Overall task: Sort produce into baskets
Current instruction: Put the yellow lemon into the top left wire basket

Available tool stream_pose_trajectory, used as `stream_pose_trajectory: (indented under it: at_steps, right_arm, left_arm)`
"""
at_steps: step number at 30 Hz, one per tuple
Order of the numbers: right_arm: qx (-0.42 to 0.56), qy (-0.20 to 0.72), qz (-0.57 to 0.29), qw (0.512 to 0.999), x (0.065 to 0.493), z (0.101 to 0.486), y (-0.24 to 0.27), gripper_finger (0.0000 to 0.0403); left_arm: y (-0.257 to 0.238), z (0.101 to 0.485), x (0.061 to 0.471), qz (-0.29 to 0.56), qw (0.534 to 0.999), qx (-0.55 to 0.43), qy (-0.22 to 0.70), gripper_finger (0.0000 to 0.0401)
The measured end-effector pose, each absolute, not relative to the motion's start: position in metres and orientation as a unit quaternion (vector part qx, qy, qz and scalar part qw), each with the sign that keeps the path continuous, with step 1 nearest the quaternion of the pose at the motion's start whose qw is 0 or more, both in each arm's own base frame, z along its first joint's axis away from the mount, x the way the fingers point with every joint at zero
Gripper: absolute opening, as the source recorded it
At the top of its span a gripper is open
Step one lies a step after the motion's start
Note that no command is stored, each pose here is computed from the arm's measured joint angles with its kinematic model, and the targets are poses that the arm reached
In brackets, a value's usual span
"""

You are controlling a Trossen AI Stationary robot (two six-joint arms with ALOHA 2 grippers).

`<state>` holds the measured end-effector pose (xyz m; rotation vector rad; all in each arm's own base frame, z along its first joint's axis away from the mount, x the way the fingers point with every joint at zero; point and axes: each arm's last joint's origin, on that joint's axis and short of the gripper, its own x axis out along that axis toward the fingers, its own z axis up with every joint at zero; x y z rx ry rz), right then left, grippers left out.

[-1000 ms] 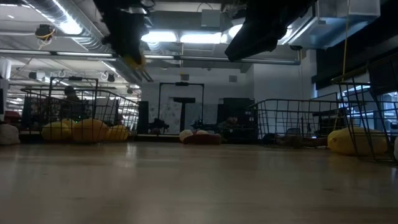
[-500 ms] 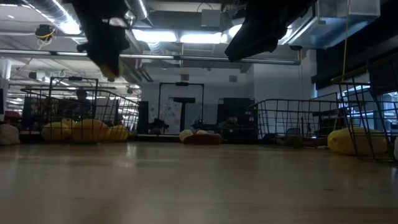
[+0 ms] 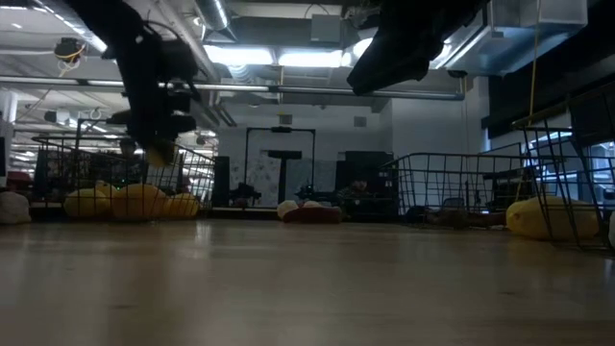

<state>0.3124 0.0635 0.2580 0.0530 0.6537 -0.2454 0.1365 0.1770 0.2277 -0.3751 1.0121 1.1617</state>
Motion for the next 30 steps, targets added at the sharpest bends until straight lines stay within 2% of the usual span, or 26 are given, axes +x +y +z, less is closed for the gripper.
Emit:
stream_pose_trajectory:
  at_steps: [13,25,30]
  right_arm:
    - [0.024,0.32,-0.124,0.939,0.312,0.258,0.063,0.0193]
    - [0.024,0.32,-0.124,0.939,0.312,0.258,0.063,0.0193]
    - [0.024,0.321,-0.124,0.939,0.312,0.258,0.063,0.0193]
  left_arm:
    - [0.192,0.182,0.148,0.476,0.677,-0.154,0.539,0.02]
    - [0.197,0.174,0.153,0.469,0.679,-0.145,0.547,0.0224]
    - [0.197,0.174,0.153,0.465,0.681,-0.138,0.549,0.0248]
